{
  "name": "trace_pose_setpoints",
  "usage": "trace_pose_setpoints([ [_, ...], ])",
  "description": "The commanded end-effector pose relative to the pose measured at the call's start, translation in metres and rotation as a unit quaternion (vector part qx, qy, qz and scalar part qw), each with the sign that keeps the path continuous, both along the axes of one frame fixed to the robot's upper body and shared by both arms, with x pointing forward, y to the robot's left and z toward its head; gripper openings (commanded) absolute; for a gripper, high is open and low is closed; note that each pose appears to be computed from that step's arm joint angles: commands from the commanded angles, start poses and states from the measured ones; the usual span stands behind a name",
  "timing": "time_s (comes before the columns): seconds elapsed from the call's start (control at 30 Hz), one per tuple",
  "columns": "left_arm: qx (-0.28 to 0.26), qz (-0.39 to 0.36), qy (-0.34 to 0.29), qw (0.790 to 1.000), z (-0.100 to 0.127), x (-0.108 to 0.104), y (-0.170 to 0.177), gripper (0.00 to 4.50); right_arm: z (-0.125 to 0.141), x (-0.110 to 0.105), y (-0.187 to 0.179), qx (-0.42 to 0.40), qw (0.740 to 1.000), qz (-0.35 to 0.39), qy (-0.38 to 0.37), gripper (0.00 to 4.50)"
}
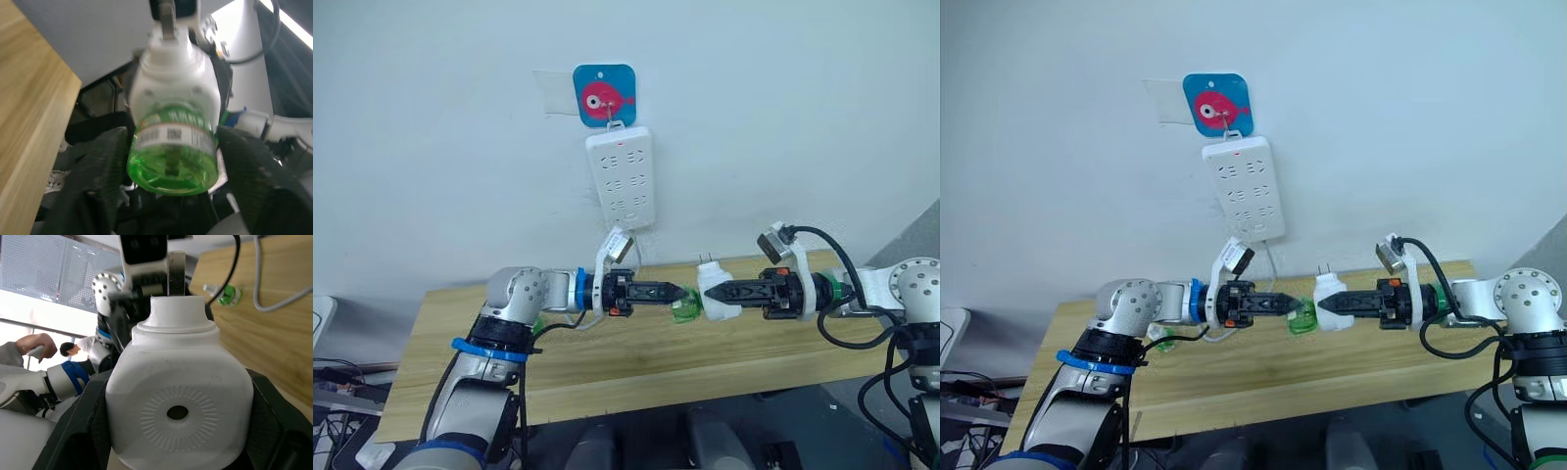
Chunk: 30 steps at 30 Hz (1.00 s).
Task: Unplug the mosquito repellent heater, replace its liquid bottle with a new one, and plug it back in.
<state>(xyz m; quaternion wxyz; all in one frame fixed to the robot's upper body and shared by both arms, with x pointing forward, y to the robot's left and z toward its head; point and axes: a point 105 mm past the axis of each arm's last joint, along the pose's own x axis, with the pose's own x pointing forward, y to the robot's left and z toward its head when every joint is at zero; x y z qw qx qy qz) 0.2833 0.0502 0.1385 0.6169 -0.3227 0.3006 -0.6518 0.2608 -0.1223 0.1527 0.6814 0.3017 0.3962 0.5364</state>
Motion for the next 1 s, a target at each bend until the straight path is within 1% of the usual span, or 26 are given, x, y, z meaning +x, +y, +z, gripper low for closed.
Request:
trace_pose_setpoints([
  [0.03, -0.02, 0.023, -0.057, 0.998, 0.022, 0.011, -0.001, 4.39, 0.014, 0.001, 0.002, 0.029, 0.999, 0.003, -0.017, 2.97],
  [0.1, -0.015, 0.047, -0.112, 0.992, 0.032, 0.017, 0.006, 4.45, 0.015, 0.001, -0.001, 0.039, 0.999, -0.003, -0.012, 2.97],
  [0.13, -0.003, 0.057, -0.155, 0.986, 0.035, 0.019, 0.01, 4.45, 0.015, 0.002, -0.002, 0.042, 0.999, -0.007, -0.01, 2.97],
  [0.2, 0.023, 0.059, -0.25, 0.966, 0.04, 0.013, 0.018, 4.45, 0.014, 0.006, -0.006, 0.048, 0.999, -0.023, -0.004, 2.97],
  [0.27, 0.056, 0.044, -0.372, 0.925, 0.041, 0.0, 0.022, 4.45, 0.015, 0.012, -0.01, 0.058, 0.997, -0.042, 0.002, 2.97],
  [0.3, 0.062, 0.044, -0.435, 0.897, 0.043, -0.005, 0.022, 4.45, 0.017, 0.014, -0.012, 0.067, 0.997, -0.048, 0.005, 2.97],
  [0.33, 0.064, 0.044, -0.475, 0.876, 0.044, -0.01, 0.022, 4.45, 0.019, 0.016, -0.013, 0.073, 0.996, -0.052, 0.008, 2.97],
  [0.37, 0.063, 0.046, -0.496, 0.865, 0.045, -0.011, 0.022, 4.45, 0.02, 0.017, -0.013, 0.077, 0.996, -0.053, 0.01, 2.97],
  [0.43, 0.061, 0.049, -0.582, 0.809, 0.04, -0.022, 0.02, 4.45, 0.022, 0.019, -0.014, 0.084, 0.995, -0.055, 0.016, 2.97],
  [0.47, 0.066, 0.056, -0.632, 0.77, 0.036, -0.026, 0.019, 4.45, 0.022, 0.019, -0.014, 0.086, 0.995, -0.055, 0.02, 2.97],
  [0.53, 0.077, 0.067, -0.726, 0.681, 0.027, -0.028, 0.016, 4.45, 0.023, 0.018, -0.014, 0.087, 0.995, -0.052, 0.024, 2.97],
  [0.57, 0.077, 0.065, -0.753, 0.651, 0.021, -0.029, 0.014, 4.45, 0.023, 0.018, -0.014, 0.088, 0.995, -0.05, 0.025, 2.97],
  [0.6, 0.076, 0.068, -0.773, 0.626, 0.017, -0.028, 0.012, 4.45, 0.024, 0.018, -0.014, 0.088, 0.995, -0.049, 0.027, 2.97],
  [0.7, 0.063, 0.095, -0.807, 0.579, 0.016, -0.024, 0.005, 4.45, 0.025, 0.016, -0.01, 0.089, 0.995, -0.04, 0.028, 2.97],
  [0.73, 0.057, 0.101, -0.813, 0.571, 0.017, -0.022, 0.002, 4.45, 0.025, 0.015, -0.009, 0.09, 0.995, -0.036, 0.028, 2.97],
  [0.77, 0.052, 0.109, -0.821, 0.558, 0.019, -0.02, -0.001, 4.45, 0.025, 0.014, -0.008, 0.09, 0.995, -0.033, 0.028, 2.97],
  [0.9, 0.041, 0.135, -0.839, 0.525, 0.024, -0.012, -0.01, 4.45, 0.026, 0.011, -0.005, 0.091, 0.995, -0.026, 0.028, 2.97],
  [1.0, 0.028, 0.14, -0.846, 0.514, 0.025, -0.013, -0.014, 4.45, 0.026, 0.009, -0.004, 0.089, 0.995, -0.024, 0.029, 2.97],
])
